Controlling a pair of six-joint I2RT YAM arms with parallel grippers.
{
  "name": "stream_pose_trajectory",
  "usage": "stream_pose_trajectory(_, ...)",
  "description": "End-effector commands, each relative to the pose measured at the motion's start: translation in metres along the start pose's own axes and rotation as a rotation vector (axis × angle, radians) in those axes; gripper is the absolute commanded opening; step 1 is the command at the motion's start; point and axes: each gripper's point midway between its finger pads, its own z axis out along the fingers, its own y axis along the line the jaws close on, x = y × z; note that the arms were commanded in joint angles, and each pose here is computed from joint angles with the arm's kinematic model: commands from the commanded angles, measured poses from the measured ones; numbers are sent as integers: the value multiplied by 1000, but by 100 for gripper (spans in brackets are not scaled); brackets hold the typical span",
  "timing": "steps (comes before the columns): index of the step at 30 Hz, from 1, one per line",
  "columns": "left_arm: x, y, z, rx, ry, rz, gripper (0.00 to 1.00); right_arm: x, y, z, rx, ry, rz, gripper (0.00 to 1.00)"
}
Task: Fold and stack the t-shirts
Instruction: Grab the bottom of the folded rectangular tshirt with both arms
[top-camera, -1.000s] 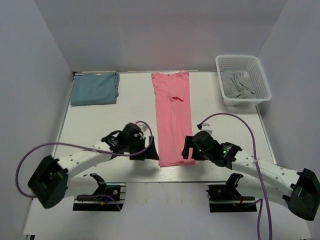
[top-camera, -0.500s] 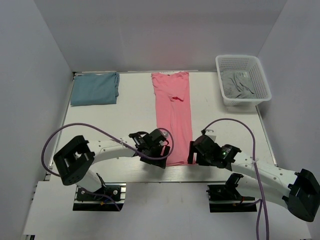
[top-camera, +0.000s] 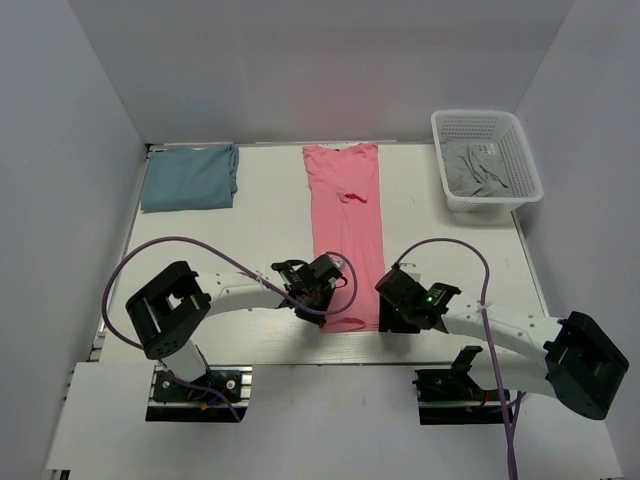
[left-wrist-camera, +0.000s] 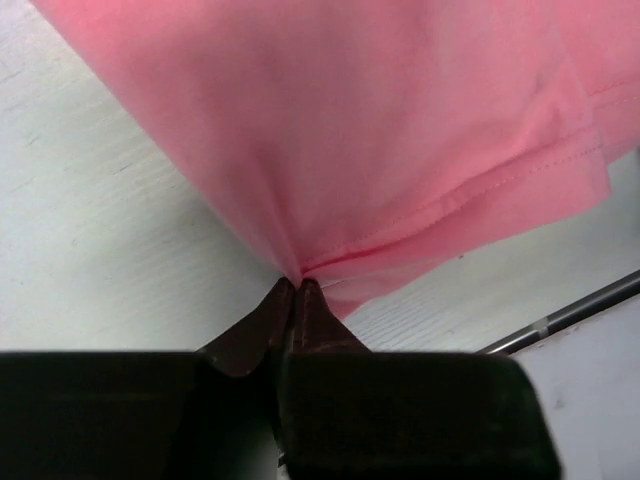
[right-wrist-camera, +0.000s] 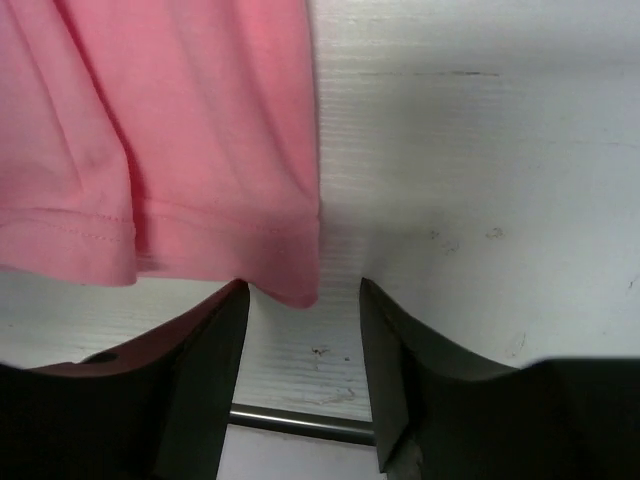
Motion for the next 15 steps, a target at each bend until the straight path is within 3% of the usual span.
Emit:
stream_pose_trajectory(1,5,4,5,-11,8,21,10,-6,12,3,-30,-9,11,53)
stream_pose_trajectory(3,8,2,6,2,13,21,0,-7,14,3,-40,-8,11,37)
stream_pose_trajectory(10,3,-1,-2,9,5,21,0,-12,23,3,-81,-32,0,0)
stream_pose_trajectory(15,12,4,-13,-12,36,1,0,-7,24,0,-108,-14,-17,0)
